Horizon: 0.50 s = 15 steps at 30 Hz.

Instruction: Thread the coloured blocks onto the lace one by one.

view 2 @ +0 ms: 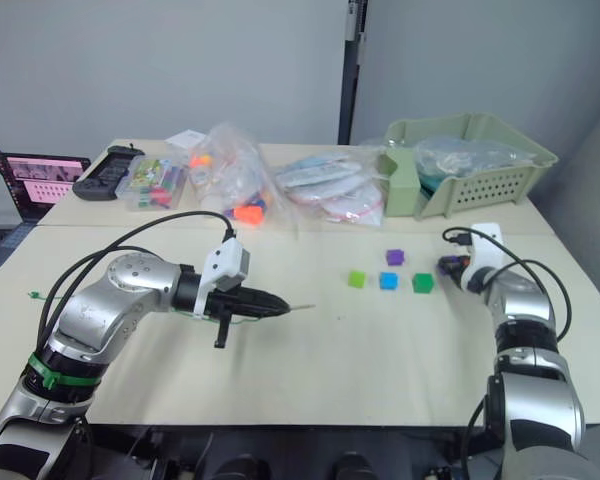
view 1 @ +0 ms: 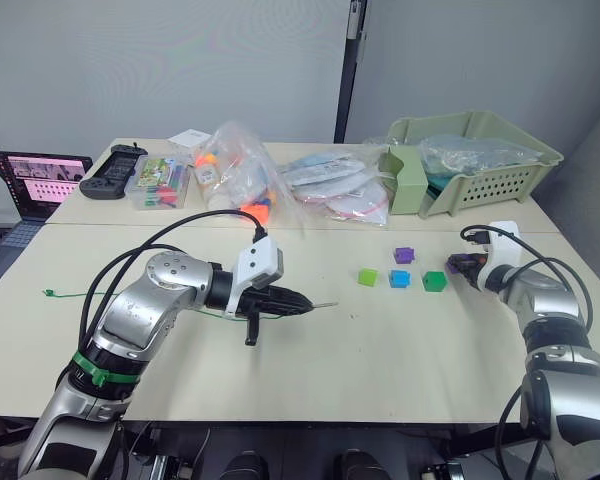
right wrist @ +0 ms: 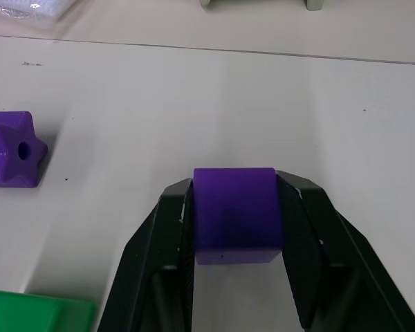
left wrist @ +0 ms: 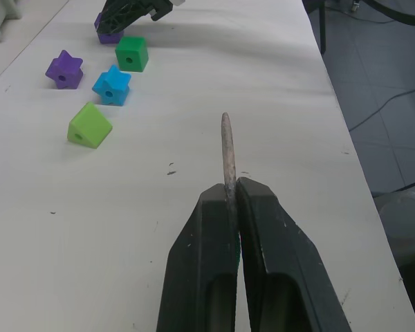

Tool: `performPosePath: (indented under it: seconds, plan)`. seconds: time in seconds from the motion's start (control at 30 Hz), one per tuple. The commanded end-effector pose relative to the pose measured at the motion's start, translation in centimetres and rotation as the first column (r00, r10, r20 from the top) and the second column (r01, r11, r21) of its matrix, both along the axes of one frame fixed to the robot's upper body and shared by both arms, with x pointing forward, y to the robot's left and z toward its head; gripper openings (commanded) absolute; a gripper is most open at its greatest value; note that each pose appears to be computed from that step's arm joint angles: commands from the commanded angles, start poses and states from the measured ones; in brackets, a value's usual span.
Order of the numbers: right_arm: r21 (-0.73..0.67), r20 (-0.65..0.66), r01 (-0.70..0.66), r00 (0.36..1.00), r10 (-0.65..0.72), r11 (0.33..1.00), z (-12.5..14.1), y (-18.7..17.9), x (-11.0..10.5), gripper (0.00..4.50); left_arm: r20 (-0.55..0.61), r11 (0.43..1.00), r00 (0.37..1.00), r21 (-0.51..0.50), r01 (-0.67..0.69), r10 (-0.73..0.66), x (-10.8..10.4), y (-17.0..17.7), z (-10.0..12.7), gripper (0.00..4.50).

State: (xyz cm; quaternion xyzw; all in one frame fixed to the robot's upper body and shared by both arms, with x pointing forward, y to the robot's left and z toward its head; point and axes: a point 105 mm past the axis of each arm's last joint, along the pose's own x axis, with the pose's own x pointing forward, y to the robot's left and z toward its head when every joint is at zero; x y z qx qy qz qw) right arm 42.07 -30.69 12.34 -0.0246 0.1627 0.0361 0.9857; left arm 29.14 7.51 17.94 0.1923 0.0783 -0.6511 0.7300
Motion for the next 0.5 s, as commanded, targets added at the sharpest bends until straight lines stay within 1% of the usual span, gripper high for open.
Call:
performPosePath:
  seconds: [0.03,0.13,0.23,0.3,0.37,0.43,0.5]
  plan:
    - [0.006,0.071,-0.005,0.997,0.005,1.000,2.6,-0.4,0.0,1.15,0.043,1.000,0.999,-0.010,0.017,-0.017,-0.1,-0.3,1.1,0.00]
    - [0.004,0.109,-0.027,0.994,0.027,1.000,4.5,-0.4,-0.6,1.15,0.042,1.000,0.999,-0.010,0.021,-0.020,-0.2,-0.3,1.1,0.00]
    - [0.004,0.147,-0.057,0.988,0.055,0.998,6.5,-0.1,-2.6,1.15,0.041,1.000,0.999,-0.005,0.029,-0.029,-0.2,-0.3,1.0,0.00]
    - [0.006,0.170,-0.079,0.982,0.077,0.997,7.5,0.6,-4.3,1.15,0.040,1.000,0.999,-0.006,0.031,-0.030,0.0,-0.3,0.9,0.00]
    - [0.006,0.182,-0.117,0.977,0.114,0.993,8.0,2.0,-6.1,1.15,0.041,0.999,0.998,0.002,0.036,-0.036,0.2,-0.4,0.7,0.00]
    - [0.009,0.178,-0.132,0.976,0.128,0.991,8.1,2.8,-6.8,1.15,0.043,0.999,0.998,0.008,0.039,-0.040,0.4,-0.3,0.6,0.00]
    - [0.028,0.173,-0.194,0.967,0.187,0.981,7.9,5.7,-9.3,1.15,0.035,0.998,0.997,0.017,0.064,-0.065,0.6,-0.5,0.0,0.00]
